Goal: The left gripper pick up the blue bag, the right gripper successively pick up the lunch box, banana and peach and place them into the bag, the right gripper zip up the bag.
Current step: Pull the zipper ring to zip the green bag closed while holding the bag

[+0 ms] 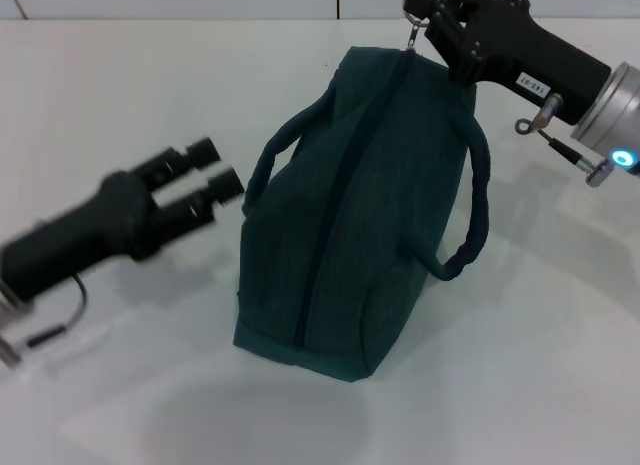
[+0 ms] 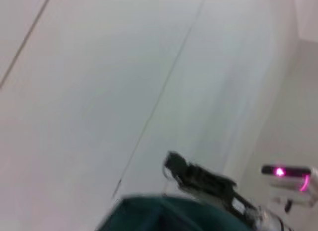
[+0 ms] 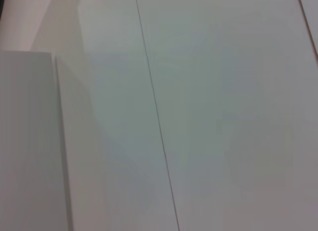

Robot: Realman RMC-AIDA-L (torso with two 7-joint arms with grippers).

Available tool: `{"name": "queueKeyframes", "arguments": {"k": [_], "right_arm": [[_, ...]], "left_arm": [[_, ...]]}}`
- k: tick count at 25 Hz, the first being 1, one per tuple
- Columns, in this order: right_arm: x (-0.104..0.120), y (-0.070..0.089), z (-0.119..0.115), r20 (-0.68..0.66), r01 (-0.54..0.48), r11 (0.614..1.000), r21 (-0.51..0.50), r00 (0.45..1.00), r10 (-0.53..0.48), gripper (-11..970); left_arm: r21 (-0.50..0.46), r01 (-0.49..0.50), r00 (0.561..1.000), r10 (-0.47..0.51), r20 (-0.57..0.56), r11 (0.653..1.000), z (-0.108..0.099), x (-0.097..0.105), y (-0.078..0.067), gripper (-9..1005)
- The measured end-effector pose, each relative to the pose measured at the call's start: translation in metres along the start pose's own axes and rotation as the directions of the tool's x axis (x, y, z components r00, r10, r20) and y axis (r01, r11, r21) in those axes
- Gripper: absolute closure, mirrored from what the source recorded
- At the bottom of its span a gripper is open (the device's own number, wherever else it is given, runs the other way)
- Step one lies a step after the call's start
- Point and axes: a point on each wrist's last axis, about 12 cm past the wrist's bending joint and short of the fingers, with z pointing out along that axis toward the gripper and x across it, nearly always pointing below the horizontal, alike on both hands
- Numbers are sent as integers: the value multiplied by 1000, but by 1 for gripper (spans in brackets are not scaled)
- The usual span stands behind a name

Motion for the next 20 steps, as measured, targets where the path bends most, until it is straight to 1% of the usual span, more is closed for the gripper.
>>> {"name": "queueKeyframes", "arguments": {"k": [2, 4, 6, 8, 10, 13, 16, 18, 20], "right_arm": [[-1, -1, 0, 9, -4, 1000, 7, 1000, 4, 941], [-2, -2, -1, 21, -15, 1000, 20, 1000, 15, 941], [-2, -3, -2, 27, -27, 999, 30, 999, 26, 941], [-1, -3, -2, 26, -33, 999, 32, 999, 32, 941], [-1, -3, -2, 25, -36, 999, 31, 999, 35, 941], [-1, -4, -2, 23, -51, 998, 33, 998, 50, 941], [-1, -4, -1, 22, -58, 998, 33, 998, 58, 941], [-1, -4, -1, 22, -58, 998, 32, 998, 57, 941], [-1, -4, -1, 21, -58, 998, 32, 998, 57, 941]], "left_arm": [[10, 24, 999, -24, -28, 1000, 3, -23, 8, 331], [29, 55, 996, -53, -76, 998, 12, -48, 16, 290], [41, 117, 983, -110, -146, 992, 28, -70, 24, 249], [42, 175, 956, -160, -244, 984, 50, -91, 32, 207], [25, 207, 927, -188, -323, 978, 73, -105, 38, 166], [-25, 222, 878, -211, -430, 975, 108, -122, 43, 143], [-70, 201, 817, -207, -539, 977, 139, -139, 41, 121], [-114, 182, 775, -214, -595, 977, 155, -147, 38, 122], [-146, 162, 742, -218, -634, 976, 168, -152, 36, 124]]}}
